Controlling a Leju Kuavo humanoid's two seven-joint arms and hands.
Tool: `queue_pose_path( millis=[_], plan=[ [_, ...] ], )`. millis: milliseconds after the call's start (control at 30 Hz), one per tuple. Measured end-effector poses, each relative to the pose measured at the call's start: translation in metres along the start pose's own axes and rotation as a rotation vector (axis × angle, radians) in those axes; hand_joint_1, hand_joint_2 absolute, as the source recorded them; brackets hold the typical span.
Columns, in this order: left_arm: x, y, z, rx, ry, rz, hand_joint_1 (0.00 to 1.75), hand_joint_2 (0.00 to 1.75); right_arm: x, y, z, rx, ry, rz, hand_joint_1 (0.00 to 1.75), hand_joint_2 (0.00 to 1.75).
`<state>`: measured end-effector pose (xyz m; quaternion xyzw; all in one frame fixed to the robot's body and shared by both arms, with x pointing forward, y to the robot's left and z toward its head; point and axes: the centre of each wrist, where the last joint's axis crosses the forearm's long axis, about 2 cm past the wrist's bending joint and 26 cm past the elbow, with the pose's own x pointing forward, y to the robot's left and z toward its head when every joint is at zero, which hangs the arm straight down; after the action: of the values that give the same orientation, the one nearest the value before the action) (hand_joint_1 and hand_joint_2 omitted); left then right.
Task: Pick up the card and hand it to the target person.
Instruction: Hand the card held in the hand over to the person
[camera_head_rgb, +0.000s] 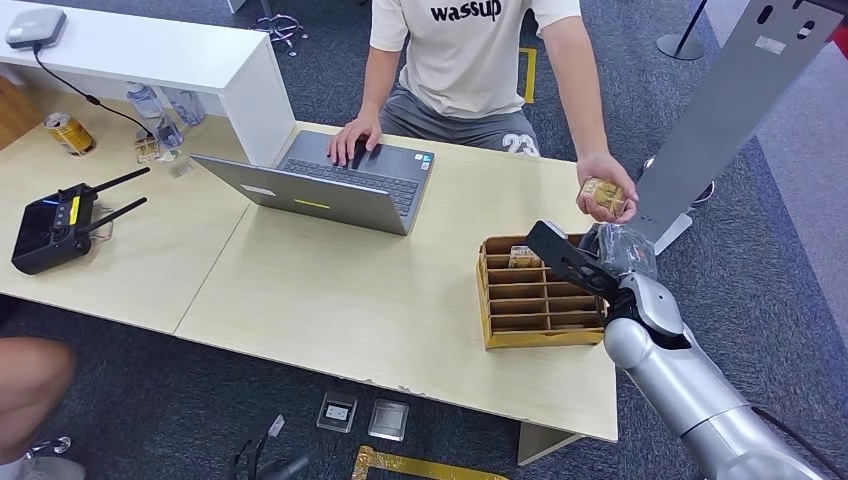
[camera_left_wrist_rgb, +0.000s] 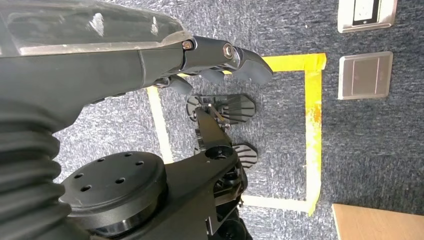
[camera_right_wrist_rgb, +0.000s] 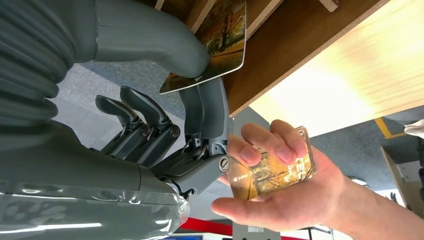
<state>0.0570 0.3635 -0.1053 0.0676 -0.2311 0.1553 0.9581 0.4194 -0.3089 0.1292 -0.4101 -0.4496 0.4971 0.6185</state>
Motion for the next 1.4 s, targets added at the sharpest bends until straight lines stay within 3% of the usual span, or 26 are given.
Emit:
queue_pose_path(
  millis=[333, 800, 1133, 1400],
  plan=[
    [0.001, 0.003, 0.000, 0.016, 0.004, 0.007, 0.00, 1.75, 0.016, -0.017, 0.001, -0.077, -0.017, -0.007, 1.75, 1.75],
    [0.000, 0.003, 0.000, 0.022, 0.008, 0.024, 0.00, 1.75, 0.070, -0.088, 0.034, -0.405, -0.224, -0.022, 1.75, 1.75],
    [0.000, 0.003, 0.000, 0.011, 0.004, 0.013, 0.00, 1.75, 0.071, -0.086, 0.043, -0.463, -0.342, -0.058, 1.75, 1.75],
    [0.001, 0.002, 0.000, -0.009, -0.010, -0.001, 0.00, 1.75, 0.055, -0.067, 0.028, -0.478, -0.395, -0.061, 1.75, 1.75]
  ],
)
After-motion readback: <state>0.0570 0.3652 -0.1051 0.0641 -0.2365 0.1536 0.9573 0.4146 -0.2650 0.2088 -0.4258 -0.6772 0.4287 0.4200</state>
